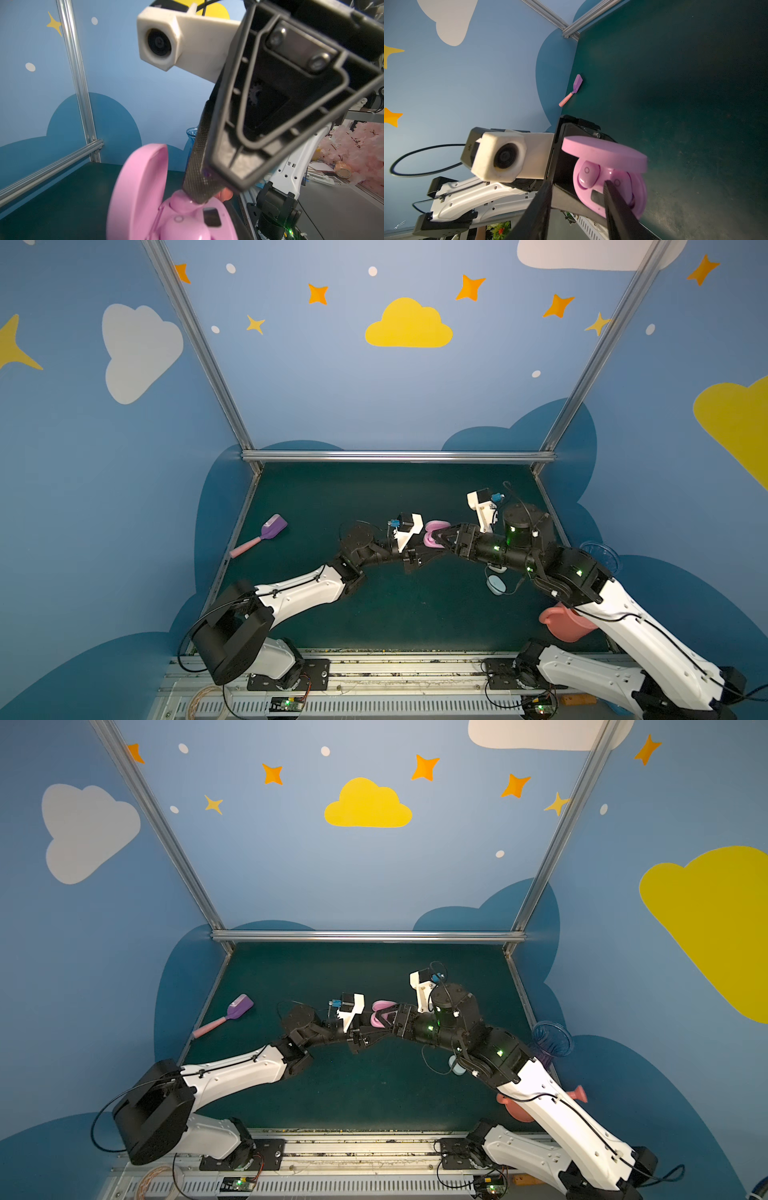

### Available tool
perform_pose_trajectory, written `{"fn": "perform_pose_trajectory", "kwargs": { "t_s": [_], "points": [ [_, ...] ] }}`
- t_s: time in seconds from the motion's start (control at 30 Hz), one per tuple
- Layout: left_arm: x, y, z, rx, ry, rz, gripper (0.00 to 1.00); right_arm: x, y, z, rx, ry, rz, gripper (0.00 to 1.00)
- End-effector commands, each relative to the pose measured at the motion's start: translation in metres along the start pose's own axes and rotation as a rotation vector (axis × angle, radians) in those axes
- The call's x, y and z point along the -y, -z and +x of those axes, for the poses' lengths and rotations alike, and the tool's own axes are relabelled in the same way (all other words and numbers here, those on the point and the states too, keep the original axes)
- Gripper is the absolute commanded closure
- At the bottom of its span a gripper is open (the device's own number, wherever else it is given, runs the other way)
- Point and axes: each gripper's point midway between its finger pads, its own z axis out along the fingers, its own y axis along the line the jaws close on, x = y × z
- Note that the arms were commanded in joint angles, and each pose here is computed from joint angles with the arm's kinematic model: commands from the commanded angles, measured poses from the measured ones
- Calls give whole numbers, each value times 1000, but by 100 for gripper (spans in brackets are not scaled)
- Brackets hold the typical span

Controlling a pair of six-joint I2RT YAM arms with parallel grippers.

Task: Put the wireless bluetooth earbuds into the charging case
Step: 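Lower the earbud into the empty case slot and press it down with the right gripper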

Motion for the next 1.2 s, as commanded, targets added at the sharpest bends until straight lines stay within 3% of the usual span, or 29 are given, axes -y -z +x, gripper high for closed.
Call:
{"fn": "perform_pose_trajectory", "kwargs": {
  "t_s": [0.0,0.17,0.47,0.63,0.93,1.07,1.17],
  "points": [
    [5,2,-23,59,-55,7,92,-4,17,-10,19,63,50,54],
    [8,3,-19,46,-48,18,92,-11,21,-30,36,147,114,53],
    [11,7,-21,44,-52,18,92,-7,-9,-44,-73,201,167,57],
    [11,8,-19,38,-55,13,92,-12,-5,-26,-112,193,139,63],
    [12,11,-23,34,-66,4,91,4,-8,18,-195,163,180,63],
    [13,13,-23,19,-72,1,92,7,-6,16,-188,185,228,60],
    [14,13,-20,3,-74,2,91,11,3,6,-147,181,289,45]
  ]
}}
